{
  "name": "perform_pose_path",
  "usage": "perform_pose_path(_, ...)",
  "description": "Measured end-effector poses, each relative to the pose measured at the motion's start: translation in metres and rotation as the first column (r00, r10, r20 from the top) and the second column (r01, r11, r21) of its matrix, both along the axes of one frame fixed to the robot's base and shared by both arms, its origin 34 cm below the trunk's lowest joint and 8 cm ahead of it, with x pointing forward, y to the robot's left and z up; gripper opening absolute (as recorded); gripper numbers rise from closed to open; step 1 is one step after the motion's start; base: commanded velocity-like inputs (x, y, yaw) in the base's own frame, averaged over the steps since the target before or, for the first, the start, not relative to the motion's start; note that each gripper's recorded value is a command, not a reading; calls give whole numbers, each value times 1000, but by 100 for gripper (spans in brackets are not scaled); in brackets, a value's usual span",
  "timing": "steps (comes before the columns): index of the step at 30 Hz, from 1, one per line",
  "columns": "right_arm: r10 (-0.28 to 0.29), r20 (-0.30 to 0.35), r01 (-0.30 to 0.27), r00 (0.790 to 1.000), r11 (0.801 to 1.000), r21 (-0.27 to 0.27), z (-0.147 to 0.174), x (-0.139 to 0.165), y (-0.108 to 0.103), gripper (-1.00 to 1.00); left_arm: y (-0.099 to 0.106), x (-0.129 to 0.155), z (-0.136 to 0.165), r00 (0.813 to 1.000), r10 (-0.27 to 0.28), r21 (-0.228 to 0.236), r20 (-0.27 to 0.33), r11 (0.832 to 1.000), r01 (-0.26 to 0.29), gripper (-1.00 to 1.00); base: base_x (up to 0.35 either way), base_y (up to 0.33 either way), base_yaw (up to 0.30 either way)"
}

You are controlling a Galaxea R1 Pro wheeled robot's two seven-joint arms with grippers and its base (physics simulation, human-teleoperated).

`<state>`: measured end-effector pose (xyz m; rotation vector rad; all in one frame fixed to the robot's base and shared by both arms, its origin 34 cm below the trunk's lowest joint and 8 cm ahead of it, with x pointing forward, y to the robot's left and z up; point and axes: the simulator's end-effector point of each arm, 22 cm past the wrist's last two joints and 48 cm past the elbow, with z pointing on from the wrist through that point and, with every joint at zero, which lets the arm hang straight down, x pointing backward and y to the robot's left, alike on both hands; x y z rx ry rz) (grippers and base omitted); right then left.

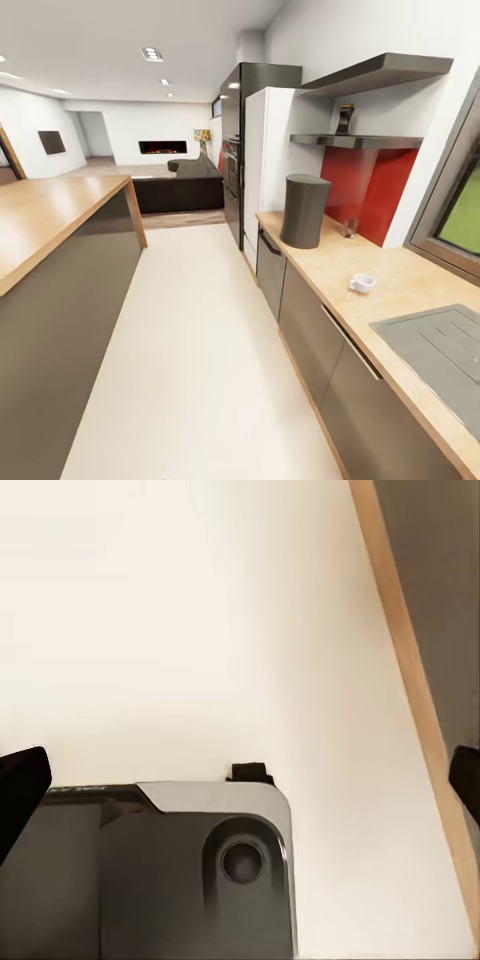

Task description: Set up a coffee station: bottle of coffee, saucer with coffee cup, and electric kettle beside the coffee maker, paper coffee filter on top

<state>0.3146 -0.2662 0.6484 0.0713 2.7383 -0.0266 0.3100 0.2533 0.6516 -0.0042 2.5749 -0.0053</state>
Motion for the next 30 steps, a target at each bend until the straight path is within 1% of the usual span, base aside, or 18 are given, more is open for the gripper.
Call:
perform_pose_path(4,0,-2,0,1000,1000,0,0,-1,0,100,0,-1,0,1000,0,0,-3,1000,0,100,-232,231,-292)
perform_pose_path(7,0,-4,0,1000,1000,-1,-1,-2,-1,100,1,-2,-1,1000,0,1,-5,1000,0,100,-114,109,-292)
perform_pose_path(23,0,-13,0,1000,1000,-1,-3,-5,-1,100,-1,-5,-3,1000,-3,-1,-14,1000,3,100,-9,8,-292)
perform_pose_path(30,0,-18,0,1000,1000,-1,1,-10,-1,100,-1,-10,1,1000,-3,-1,-19,1000,3,100,0,0,-292)
